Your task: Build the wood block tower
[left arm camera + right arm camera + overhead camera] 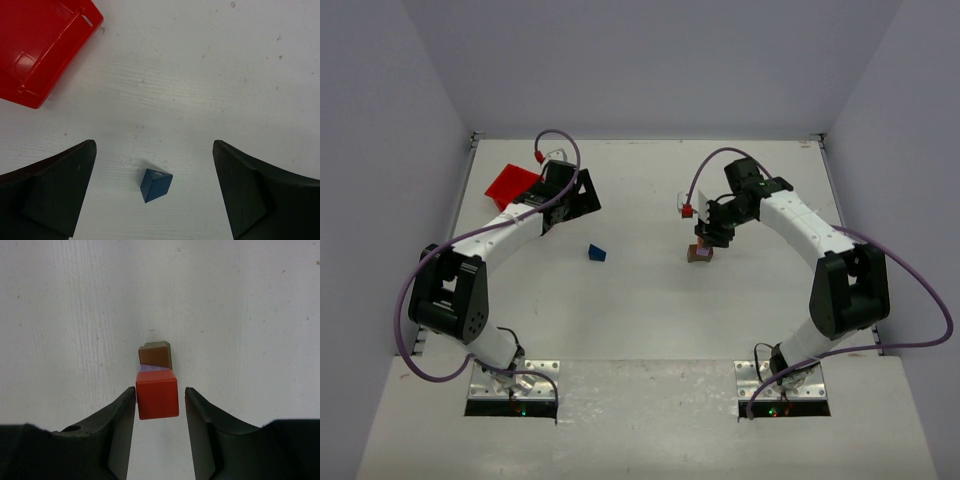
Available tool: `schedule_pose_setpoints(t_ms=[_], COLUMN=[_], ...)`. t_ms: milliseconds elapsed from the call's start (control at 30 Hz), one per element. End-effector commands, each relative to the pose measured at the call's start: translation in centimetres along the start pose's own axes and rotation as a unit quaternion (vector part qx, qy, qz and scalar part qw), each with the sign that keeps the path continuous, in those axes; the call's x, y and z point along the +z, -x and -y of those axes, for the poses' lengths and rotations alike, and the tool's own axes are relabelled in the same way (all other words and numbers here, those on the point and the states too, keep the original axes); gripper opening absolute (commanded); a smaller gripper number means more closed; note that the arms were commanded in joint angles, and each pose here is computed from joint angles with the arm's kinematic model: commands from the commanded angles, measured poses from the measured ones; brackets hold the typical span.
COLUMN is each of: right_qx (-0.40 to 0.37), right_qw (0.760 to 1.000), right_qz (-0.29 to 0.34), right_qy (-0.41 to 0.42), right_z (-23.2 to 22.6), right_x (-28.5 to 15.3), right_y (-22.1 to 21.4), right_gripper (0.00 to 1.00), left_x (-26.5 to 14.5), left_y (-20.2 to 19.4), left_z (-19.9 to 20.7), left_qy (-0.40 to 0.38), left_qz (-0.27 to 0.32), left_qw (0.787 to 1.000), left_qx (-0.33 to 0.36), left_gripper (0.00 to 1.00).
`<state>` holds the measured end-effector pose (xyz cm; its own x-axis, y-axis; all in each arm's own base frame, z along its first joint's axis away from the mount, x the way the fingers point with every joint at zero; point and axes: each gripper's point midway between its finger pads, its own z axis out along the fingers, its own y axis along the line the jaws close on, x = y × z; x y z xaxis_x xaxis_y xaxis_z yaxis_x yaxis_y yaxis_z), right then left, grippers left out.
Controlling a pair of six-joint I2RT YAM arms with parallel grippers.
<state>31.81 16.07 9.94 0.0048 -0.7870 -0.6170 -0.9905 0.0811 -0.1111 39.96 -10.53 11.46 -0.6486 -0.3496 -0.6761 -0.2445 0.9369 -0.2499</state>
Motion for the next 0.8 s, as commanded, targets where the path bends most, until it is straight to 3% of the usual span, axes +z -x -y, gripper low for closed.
schedule_pose_setpoints(t_ms=[0,600,767], right_qx=[-0.018,-0.018,-0.008], right_qw=[0.999,0.999,0.998], right_qz=[0.014,0.020,0.020], right_qy=[-0.024,-0.044,-0.057], right_z=[1.1,1.5,1.6], right_x=[-0.8,-1.7,-2.2], right_y=[1.6,2.5,2.6], right_gripper=[0.44,0.23,0.21], left_x=[-0.3,-0.4,-0.4], left_y=[1.7,1.8,1.8], left_z=[1.4,1.4,1.4], left_qy=[-0.018,-0.018,-0.018], left_qz=[0.026,0.027,0.027], left_qw=[1.000,0.999,0.999], left_qx=[0.002,0.002,0.002], left_gripper=[1.00,1.00,1.00])
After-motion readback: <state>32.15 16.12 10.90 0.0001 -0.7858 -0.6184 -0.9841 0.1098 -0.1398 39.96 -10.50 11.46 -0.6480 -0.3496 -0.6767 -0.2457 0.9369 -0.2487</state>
